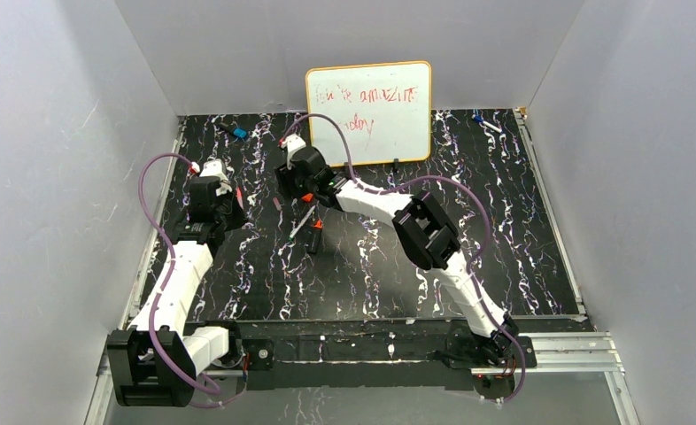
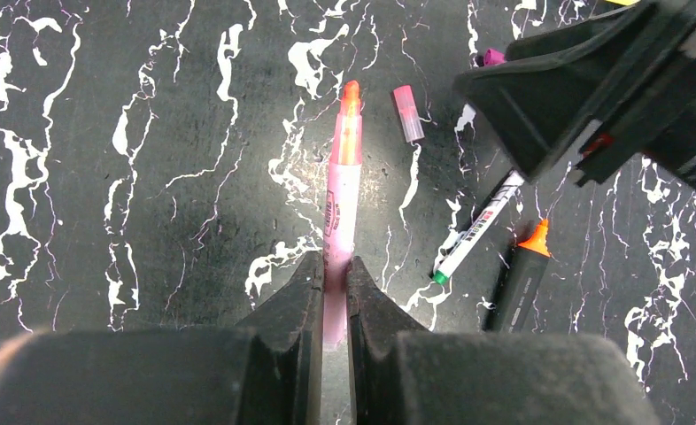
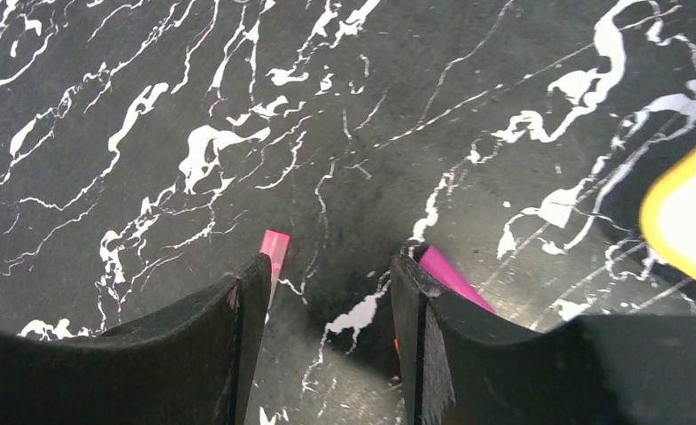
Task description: Insert the pens into the pen caps
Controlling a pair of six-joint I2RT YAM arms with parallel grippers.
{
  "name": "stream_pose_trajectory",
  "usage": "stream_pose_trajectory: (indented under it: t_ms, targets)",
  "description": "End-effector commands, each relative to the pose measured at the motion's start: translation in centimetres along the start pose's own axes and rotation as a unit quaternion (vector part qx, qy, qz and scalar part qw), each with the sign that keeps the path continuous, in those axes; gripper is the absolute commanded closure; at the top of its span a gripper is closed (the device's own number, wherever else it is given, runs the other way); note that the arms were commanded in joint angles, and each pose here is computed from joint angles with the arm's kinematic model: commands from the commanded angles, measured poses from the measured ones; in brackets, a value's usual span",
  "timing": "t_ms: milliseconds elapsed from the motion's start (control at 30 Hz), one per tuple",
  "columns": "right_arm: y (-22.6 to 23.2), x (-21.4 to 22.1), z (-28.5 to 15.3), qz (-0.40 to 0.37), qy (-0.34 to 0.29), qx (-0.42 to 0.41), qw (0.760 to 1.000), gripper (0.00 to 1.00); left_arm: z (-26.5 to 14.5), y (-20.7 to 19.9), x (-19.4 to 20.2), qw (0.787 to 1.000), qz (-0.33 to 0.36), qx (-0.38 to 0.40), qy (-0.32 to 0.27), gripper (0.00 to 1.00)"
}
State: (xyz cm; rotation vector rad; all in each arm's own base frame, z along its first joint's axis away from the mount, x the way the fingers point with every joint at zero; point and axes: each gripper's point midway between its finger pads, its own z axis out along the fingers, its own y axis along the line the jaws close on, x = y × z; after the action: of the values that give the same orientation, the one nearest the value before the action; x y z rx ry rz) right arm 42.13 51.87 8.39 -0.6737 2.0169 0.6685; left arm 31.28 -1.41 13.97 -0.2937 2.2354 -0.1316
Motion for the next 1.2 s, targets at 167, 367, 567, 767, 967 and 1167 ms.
stream_pose_trajectory:
  t_ms: [167,367,567,767,967,1167]
  targets:
    - [3.9,-2.9,0.6,-0.061,-0.04,-0.033,0.997,0.42,-0.5,-0.1,0.0,1.0,0.0,0.006,-0.004,1.0]
    - [4.4,-0.9,1.0,-0.071,-0.016,-0.04,0.997,0.5,-0.6,0.1,0.1,1.0,0.001,0.0,-0.002,1.0]
    - [5.0,1.4,1.6,-0.096,0.01,-0.034,0.995,0.51,-0.5,0.4,0.1,1.0,-0.001,-0.007,-0.001,1.0]
    - [5.0,2.4,1.9,-0.097,0.022,-0.034,0.994,0.52,-0.5,0.4,0.2,1.0,0.001,-0.008,0.0,1.0]
    - [5.0,3.5,2.0,-0.1,0.033,-0.031,0.994,0.58,-0.5,0.5,0.2,1.0,0.002,-0.008,-0.001,1.0]
    - [4.9,4.5,1.8,-0.117,0.041,-0.032,0.992,0.72,-0.5,0.5,0.2,1.0,0.002,-0.009,0.001,1.0]
